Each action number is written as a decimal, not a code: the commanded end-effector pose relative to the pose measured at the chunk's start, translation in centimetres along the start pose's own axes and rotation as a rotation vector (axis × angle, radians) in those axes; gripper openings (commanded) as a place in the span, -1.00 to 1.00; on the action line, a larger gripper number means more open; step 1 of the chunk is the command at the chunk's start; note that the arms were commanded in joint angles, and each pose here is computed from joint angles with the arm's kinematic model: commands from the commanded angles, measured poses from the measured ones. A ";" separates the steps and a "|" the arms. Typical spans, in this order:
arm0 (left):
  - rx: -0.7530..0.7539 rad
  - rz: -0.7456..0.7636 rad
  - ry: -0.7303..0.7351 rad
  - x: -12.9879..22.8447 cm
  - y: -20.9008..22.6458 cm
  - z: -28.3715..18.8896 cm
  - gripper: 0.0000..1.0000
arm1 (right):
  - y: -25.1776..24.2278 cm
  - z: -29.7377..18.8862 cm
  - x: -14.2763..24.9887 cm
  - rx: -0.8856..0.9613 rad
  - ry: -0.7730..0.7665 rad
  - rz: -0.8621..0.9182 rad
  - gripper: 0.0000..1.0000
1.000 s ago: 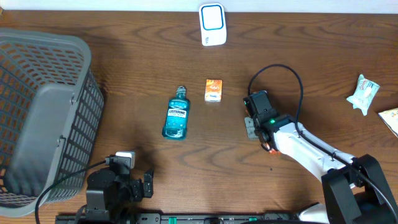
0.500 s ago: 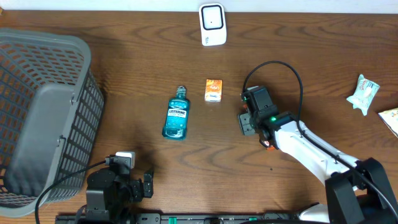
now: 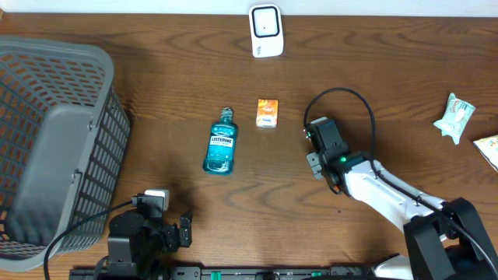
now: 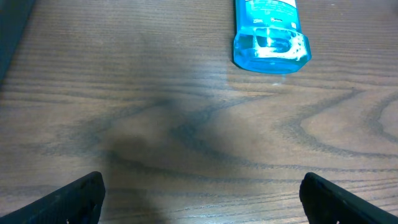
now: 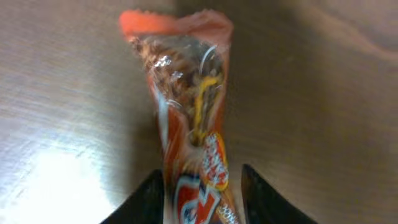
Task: Scan the item barcode
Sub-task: 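Lift the red snack bar and turn it over with the right gripper, then carry the red snack bar up to the white scanner, then move the snack bar right and release it at the right edge, then reach the right gripper to the small orange box and grasp it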
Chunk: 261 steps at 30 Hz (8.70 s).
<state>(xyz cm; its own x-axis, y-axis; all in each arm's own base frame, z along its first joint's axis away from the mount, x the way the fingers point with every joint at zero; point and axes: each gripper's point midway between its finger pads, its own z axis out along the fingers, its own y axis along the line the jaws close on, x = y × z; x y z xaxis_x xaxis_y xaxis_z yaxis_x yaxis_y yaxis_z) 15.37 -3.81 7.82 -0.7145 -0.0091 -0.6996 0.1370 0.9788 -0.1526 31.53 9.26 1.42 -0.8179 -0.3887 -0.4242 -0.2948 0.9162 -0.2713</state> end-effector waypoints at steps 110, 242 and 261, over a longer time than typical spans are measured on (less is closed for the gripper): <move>0.004 -0.003 0.007 0.2 -0.1 0.1 0.99 | 8.6 -10.5 -17.7 -0.696 -0.462 -0.020 -0.98; 0.004 -0.003 0.007 0.2 -0.1 0.1 0.99 | 4.9 0.0 -15.5 -0.595 0.192 0.619 0.58; 0.004 -0.003 0.007 0.2 -0.1 0.1 0.99 | 8.8 4.3 -11.5 -0.709 0.102 0.679 0.21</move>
<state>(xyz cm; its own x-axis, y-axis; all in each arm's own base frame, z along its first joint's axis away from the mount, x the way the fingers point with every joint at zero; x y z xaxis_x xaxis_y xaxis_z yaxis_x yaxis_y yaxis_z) 15.37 -3.81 7.81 -0.7148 -0.0090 -0.6993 0.1369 0.9788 -0.1526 41.89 21.30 1.88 -0.9434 0.1931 -0.2697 -0.0054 0.8040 0.5946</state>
